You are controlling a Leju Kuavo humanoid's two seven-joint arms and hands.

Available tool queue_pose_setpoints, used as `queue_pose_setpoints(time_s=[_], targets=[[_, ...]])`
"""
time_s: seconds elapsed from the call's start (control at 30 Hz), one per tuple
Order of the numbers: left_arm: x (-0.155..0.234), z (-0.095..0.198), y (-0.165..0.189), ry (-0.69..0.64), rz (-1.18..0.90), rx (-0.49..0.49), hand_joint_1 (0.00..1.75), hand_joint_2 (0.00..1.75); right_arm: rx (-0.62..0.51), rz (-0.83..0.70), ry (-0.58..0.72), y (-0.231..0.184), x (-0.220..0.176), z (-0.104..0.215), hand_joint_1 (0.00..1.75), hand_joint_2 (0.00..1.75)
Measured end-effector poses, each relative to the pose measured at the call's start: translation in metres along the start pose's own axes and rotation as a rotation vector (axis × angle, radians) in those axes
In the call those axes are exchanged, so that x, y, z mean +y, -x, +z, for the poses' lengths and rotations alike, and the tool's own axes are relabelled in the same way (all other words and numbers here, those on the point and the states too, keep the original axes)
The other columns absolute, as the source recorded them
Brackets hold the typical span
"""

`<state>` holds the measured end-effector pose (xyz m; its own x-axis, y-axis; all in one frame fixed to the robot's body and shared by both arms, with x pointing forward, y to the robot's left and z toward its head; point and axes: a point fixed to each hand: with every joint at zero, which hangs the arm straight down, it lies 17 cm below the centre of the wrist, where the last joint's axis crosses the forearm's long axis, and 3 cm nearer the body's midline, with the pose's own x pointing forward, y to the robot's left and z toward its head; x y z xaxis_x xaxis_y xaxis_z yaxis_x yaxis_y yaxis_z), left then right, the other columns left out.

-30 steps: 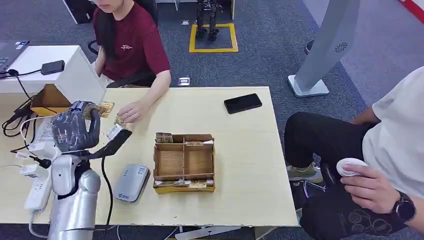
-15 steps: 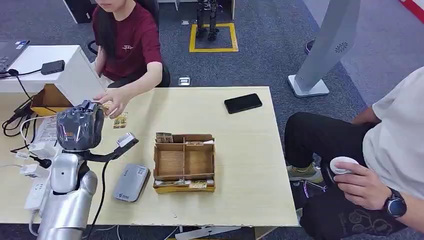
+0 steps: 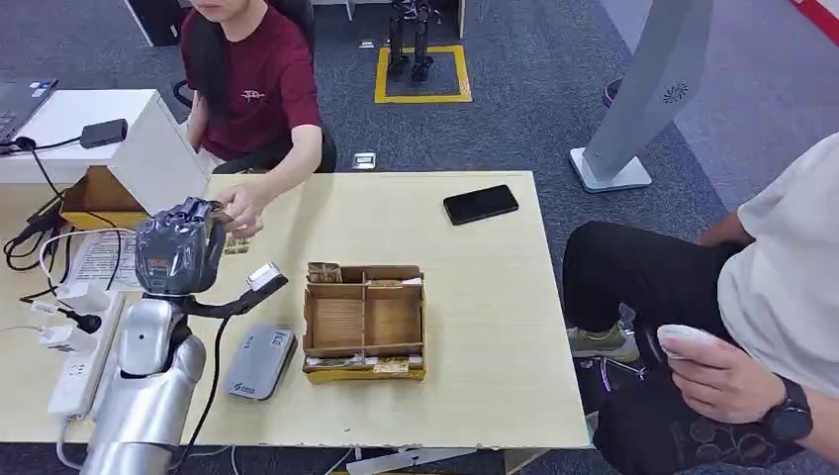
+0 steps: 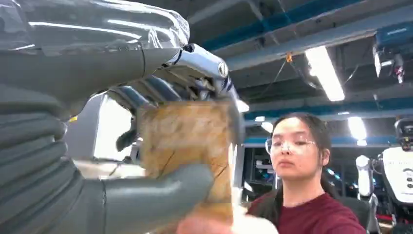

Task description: Pass the card to the sensor for recognition and then transmit it.

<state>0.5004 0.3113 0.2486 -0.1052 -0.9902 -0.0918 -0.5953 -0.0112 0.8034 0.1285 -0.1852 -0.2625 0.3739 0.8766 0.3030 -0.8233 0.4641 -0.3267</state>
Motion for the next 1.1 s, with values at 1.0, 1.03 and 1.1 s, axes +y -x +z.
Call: queue_pose_setpoints(time_s=[1.0, 1.03, 1.1], targets=[[-0.022, 0.0, -0.029, 0.133, 0.422, 0.099, 0.0, 1.75, 0.008, -0.011, 0.01, 0.002, 0.0, 0.0, 0.0, 1.75], [-0.025, 0.003, -0.037, 0.165, 0.488, 0.095, 0.0, 1.75, 0.009, -0.015, 0.011, 0.003, 0.001, 0.001, 0.0, 1.75], [-0.028, 0.013, -0.058, 0.221, 0.628, 0.077, 0.0, 1.75, 0.014, -0.027, 0.018, 0.004, 0.001, 0.001, 0.0, 1.75]])
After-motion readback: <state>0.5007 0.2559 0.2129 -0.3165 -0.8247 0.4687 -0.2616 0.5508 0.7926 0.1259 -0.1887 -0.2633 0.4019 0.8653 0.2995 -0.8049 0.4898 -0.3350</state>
